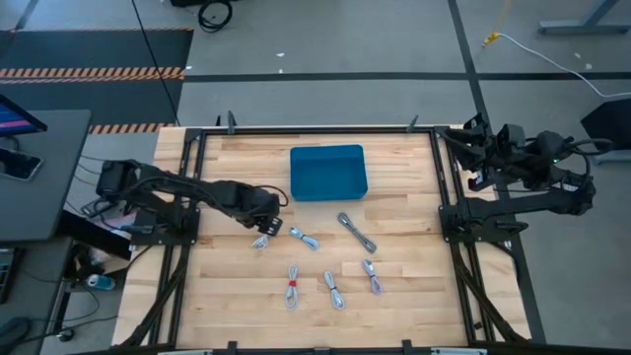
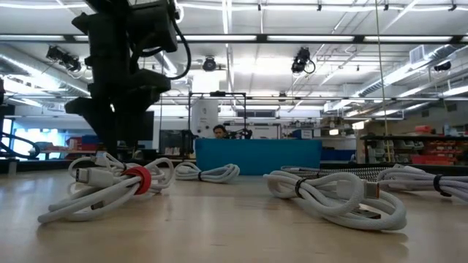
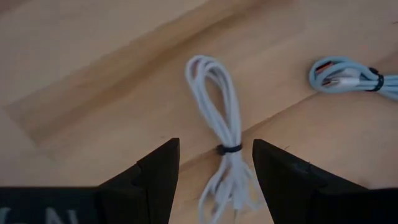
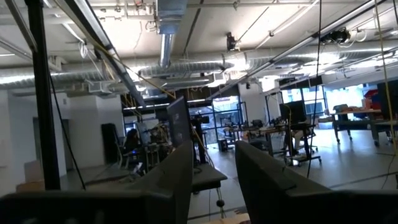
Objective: Pick and place USB-C Cables
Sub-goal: Put the white charger cable into the blue bin
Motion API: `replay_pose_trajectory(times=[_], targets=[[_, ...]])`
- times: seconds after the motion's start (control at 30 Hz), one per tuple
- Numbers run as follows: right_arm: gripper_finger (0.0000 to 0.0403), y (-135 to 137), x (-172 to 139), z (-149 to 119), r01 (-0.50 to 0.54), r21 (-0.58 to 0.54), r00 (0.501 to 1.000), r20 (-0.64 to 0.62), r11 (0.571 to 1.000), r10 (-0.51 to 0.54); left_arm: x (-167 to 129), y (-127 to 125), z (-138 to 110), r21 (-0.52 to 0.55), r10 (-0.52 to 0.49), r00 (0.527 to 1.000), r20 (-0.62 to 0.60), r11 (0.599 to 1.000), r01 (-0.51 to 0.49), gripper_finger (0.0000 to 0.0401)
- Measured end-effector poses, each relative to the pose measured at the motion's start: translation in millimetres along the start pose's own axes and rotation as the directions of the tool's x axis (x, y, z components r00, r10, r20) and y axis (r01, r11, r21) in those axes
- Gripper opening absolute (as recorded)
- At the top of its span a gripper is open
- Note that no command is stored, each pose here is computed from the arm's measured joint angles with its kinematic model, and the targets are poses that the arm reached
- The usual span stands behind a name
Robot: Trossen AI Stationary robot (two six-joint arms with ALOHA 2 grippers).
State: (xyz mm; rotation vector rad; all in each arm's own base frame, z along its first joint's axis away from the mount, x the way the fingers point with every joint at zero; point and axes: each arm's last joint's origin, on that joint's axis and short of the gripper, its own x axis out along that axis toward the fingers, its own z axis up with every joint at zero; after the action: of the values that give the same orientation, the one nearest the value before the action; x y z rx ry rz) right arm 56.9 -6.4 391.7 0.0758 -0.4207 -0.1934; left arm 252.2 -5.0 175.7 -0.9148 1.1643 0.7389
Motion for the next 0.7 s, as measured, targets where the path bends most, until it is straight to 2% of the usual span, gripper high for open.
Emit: replay_pose_trajectory(times=[0.23,0.7], targets=[[0.0126,0.0,0.0,-0.7,0.000,-0.001,1.000,-0.007,1.000,0.000,6.7,-9.5,-3.3,-0.036,-0.043,0.999,0.011,0.998,0.044,0.0211],[0.0126,0.2,0.0,-1.4,-0.010,-0.002,1.000,-0.015,1.000,0.010,25.9,-12.0,-15.4,-0.020,0.046,0.999,-0.025,0.999,-0.047,0.0211]])
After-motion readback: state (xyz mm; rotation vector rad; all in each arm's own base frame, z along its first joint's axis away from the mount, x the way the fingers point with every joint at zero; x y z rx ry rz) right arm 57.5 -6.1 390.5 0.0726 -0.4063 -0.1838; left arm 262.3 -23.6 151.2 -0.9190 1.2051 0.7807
